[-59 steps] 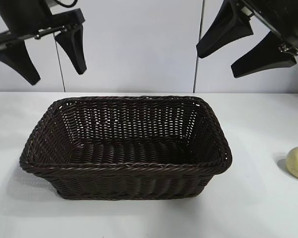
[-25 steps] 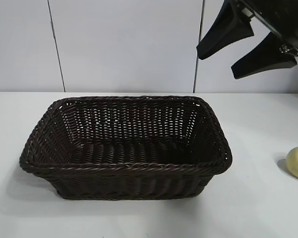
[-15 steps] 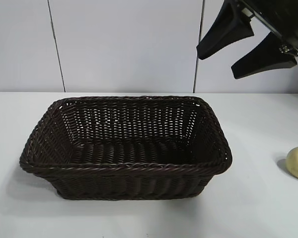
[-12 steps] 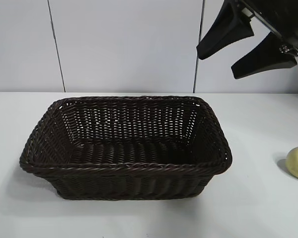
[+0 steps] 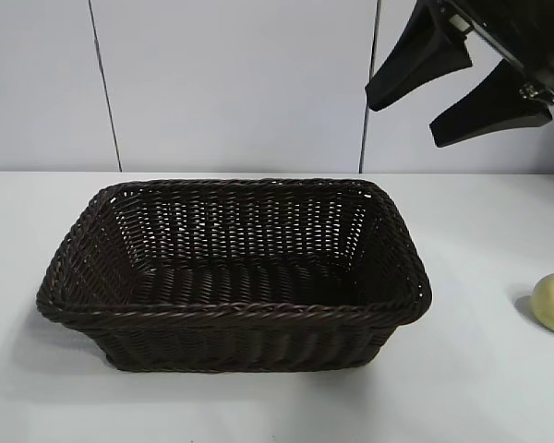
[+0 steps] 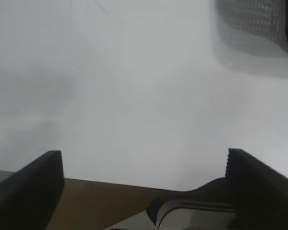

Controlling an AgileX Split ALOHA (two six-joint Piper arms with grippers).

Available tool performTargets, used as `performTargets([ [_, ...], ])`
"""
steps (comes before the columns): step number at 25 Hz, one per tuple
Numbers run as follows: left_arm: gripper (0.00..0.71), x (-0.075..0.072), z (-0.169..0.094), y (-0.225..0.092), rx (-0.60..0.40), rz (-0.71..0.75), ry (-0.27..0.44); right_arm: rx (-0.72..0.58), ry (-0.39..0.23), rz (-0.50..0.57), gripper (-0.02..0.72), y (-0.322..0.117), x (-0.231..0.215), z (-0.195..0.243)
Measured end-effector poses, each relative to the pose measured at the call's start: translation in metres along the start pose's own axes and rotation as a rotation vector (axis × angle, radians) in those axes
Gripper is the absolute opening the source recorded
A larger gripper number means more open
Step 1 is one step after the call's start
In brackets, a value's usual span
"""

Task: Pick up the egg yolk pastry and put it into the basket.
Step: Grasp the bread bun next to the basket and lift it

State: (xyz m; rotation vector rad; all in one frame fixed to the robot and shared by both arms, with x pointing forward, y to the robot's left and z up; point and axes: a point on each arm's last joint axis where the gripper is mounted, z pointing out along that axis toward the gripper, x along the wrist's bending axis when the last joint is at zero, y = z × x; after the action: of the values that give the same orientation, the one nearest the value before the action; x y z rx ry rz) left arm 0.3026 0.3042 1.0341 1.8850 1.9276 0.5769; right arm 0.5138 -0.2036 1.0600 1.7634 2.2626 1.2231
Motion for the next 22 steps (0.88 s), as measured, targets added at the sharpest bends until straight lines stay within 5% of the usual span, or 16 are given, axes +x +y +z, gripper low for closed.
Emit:
performTargets([
  [9,0.658,0.0,-0.011,-0.012,-0.106,-0.002,0.0,0.0,0.0,0.0,0.538,0.0,0.0,0.0],
  [17,0.658,0.0,-0.037,-0.04,-0.359,-0.004,0.004,0.009,-0.011,0.045,0.538,0.001,0.0,-0.002],
  [22,0.658,-0.001,-0.047,-0.055,-0.465,-0.005,0.005,0.027,-0.068,0.027,0.538,0.01,0.0,-0.01],
])
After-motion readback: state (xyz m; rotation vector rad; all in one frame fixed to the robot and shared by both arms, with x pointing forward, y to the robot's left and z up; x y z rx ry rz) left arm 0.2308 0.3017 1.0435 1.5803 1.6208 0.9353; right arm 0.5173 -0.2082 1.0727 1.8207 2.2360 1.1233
